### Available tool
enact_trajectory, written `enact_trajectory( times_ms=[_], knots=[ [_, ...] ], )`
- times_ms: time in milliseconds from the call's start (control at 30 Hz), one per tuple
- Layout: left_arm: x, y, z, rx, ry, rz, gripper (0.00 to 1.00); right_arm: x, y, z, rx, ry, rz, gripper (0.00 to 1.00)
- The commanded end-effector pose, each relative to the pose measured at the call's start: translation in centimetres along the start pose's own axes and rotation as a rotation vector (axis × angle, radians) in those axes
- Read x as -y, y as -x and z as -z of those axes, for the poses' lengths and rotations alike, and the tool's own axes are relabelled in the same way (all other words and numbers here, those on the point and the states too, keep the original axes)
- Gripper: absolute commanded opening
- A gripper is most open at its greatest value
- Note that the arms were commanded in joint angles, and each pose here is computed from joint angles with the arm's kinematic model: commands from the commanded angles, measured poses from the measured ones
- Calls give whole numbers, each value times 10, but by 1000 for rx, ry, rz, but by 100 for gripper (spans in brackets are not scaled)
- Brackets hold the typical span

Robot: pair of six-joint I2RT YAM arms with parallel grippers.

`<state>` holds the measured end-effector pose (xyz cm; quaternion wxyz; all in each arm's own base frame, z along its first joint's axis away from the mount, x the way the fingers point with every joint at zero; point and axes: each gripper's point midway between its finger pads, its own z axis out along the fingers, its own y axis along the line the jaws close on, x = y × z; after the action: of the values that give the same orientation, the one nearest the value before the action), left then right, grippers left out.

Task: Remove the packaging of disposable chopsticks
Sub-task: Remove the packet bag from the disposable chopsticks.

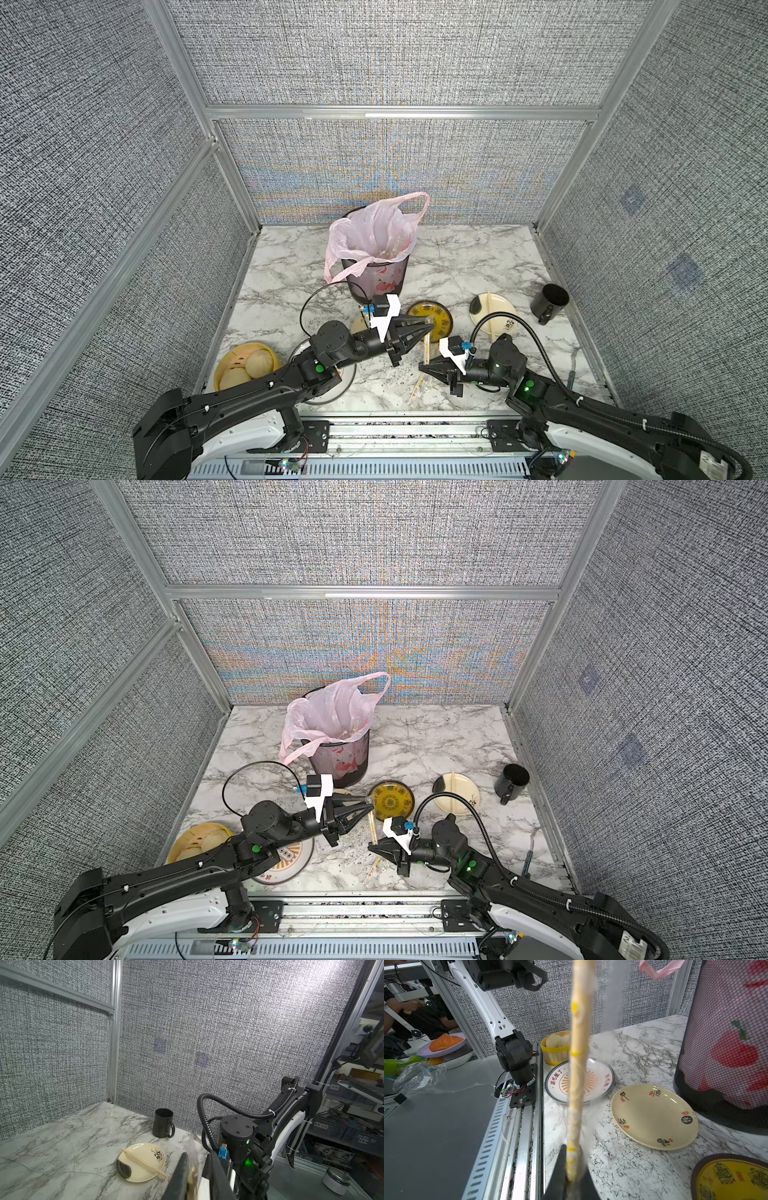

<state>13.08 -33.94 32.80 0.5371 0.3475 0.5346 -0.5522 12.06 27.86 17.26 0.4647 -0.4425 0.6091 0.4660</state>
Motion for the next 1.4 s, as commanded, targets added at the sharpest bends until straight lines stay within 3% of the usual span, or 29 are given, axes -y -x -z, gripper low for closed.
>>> enact_trajectory(
  times_ms=[0, 133, 267, 467, 500, 567, 733, 1200, 1367],
  knots=[
    [0, 3, -3, 10, -7, -15, 20, 0, 11, -1, 34, 3, 22, 0],
    [0, -2, -5, -2, -15, -10, 20, -1, 13, -2, 37, 6, 23, 0],
    [-3, -10, -6, -15, -10, -1, 8, -1, 14, -1, 40, 5, 24, 0],
    [-2, -14, -8, -31, -20, -2, 4, 0, 10, -3, 27, 5, 18, 0],
    [-1, -14, -9, -29, -31, -5, 4, 0, 11, -3, 27, 9, 18, 0],
    [2, -13, -10, -30, -48, -9, 18, -1, 11, -5, 21, 18, 14, 0],
    [1, -9, -13, -30, -43, -15, 20, -3, 10, -5, 19, 31, 13, 0],
    [-5, -22, -23, -77, -33, 9, 2, -2, 8, -4, 19, 23, 11, 0],
    [-10, -35, -20, -94, -18, 23, 1, -1, 16, -2, 40, 11, 11, 0]
  ],
)
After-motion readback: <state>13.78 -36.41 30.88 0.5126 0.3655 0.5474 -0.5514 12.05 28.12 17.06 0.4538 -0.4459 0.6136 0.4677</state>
